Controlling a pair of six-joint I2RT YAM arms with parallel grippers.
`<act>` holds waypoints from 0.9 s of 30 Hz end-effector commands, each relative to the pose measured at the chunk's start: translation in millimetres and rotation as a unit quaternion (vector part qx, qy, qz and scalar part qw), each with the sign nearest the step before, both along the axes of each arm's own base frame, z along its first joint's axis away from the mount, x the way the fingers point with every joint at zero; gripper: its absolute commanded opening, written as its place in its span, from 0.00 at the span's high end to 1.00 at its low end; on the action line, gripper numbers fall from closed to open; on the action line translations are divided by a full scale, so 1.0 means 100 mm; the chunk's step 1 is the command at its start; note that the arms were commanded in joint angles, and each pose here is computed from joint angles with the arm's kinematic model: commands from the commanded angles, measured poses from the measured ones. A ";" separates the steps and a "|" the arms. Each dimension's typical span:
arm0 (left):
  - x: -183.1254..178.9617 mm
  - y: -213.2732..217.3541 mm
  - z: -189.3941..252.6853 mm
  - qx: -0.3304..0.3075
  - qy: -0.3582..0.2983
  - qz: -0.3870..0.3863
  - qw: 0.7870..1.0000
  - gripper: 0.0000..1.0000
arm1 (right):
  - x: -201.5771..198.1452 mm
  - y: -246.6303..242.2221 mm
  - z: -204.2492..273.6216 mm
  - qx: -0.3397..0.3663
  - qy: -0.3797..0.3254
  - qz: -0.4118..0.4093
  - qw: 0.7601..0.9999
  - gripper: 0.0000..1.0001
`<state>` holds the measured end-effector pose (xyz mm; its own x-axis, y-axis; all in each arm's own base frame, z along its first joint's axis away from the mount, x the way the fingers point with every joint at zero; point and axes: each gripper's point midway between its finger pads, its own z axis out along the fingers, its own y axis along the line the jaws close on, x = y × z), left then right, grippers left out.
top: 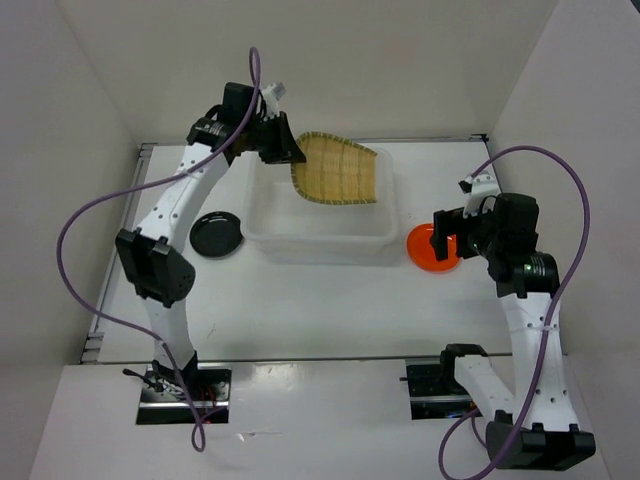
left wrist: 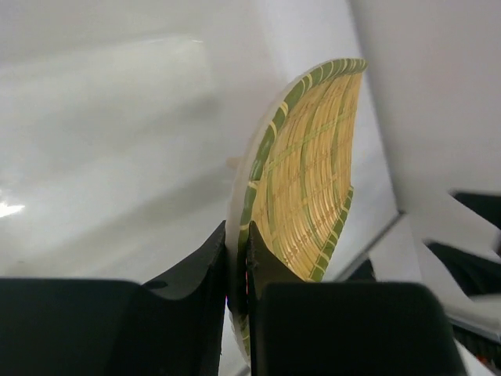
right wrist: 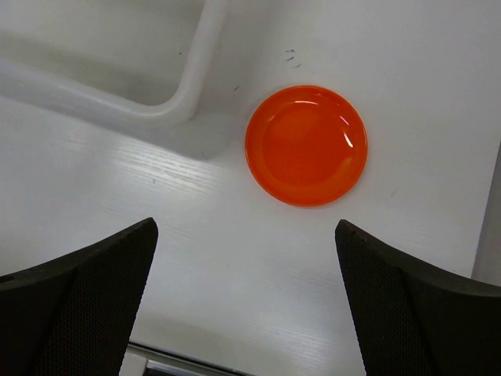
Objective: Place the mixed dishes into the plastic bin
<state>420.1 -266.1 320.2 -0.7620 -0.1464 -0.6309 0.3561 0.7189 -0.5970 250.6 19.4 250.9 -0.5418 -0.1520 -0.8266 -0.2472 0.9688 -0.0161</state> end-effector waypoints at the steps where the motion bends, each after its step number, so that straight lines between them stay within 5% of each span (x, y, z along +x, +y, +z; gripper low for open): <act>1: 0.31 0.11 -0.31 0.028 0.022 -0.008 0.999 1.00 | 0.04 -0.03 0.11 0.001 -0.033 -0.011 0.999 0.01; 8: 0.80 -0.01 -1.01 0.030 0.083 -0.018 0.996 1.00 | -0.02 -0.02 0.24 0.000 -0.060 -0.011 0.998 0.01; 12: 0.96 -0.06 -1.19 0.035 0.099 -0.018 0.994 1.00 | -0.03 -0.02 0.22 0.000 -0.060 -0.011 0.998 0.01; 13: 1.03 -0.08 -0.94 0.021 0.064 -0.015 0.998 1.00 | -0.03 -0.02 0.22 0.000 -0.060 -0.011 0.998 0.01; 14: 1.04 -0.09 -1.29 0.030 0.106 -0.012 0.994 1.00 | -0.03 -0.02 0.22 0.000 -0.060 -0.011 0.998 0.01; 19: 1.06 -0.19 -1.58 0.027 0.127 -0.015 0.991 1.00 | -0.05 -0.04 0.24 -0.003 -0.065 -0.014 0.998 0.01; 27: 1.01 -0.35 -1.71 0.029 0.134 -0.026 0.990 1.00 | -0.03 -0.04 0.26 -0.003 -0.069 -0.014 0.997 0.01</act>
